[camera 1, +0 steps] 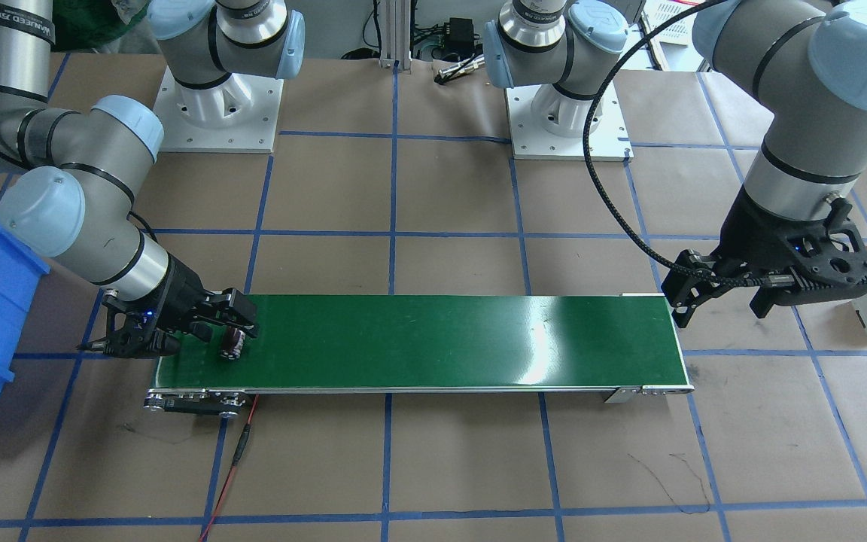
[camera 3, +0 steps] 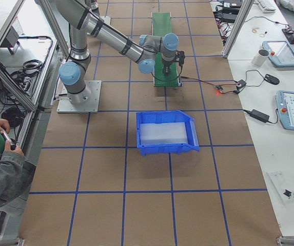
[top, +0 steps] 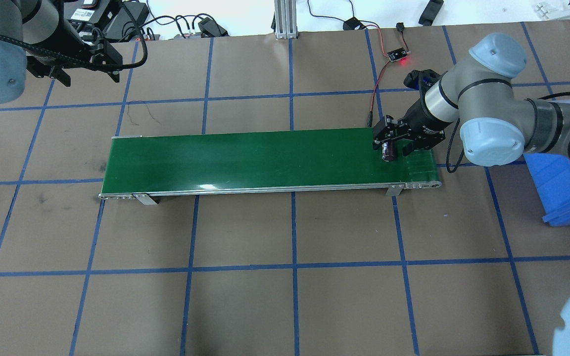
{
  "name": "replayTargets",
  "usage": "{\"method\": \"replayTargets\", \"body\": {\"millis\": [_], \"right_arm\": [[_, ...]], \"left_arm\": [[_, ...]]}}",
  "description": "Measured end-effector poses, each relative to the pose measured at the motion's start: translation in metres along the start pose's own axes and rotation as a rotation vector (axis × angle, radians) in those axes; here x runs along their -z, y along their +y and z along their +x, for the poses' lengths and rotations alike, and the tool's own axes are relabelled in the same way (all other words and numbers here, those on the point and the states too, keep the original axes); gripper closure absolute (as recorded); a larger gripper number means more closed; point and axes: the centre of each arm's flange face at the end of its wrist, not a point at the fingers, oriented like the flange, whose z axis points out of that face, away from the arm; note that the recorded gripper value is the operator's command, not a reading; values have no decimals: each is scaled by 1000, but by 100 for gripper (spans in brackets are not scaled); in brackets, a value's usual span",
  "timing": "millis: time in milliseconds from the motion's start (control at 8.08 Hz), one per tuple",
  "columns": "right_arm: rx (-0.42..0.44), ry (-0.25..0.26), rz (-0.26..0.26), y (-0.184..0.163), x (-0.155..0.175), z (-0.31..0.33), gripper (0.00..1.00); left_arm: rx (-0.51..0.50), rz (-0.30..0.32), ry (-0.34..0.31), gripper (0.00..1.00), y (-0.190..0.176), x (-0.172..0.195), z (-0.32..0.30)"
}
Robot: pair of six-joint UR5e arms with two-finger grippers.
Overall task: Move capacitor from left to right
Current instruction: 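Close the right gripper on the capacitor and lift it off the belt, then carry the capacitor with the right gripper over the blue bin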
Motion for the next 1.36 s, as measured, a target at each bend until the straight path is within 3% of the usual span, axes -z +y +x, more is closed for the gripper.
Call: {"method": "replayTargets", "body": {"millis": [248, 371, 619, 866, 1361], "right_arm": [[6, 41, 12, -4, -3, 5, 90], [7, 50, 14, -5, -3, 7, 100], [5, 59, 10, -7, 4, 6, 100], [-7, 83, -36, -14, 27, 3, 100], [-29, 284, -82, -21, 115, 40, 100]], "left_arm": [[0, 1, 0, 0, 0, 0, 0], [0, 1, 0, 0, 0, 0, 0], [0, 0, 0, 0, 0, 0, 0], [-1, 0, 0, 0, 0, 0, 0], [0, 0, 1, 0, 0, 0, 0]]}}
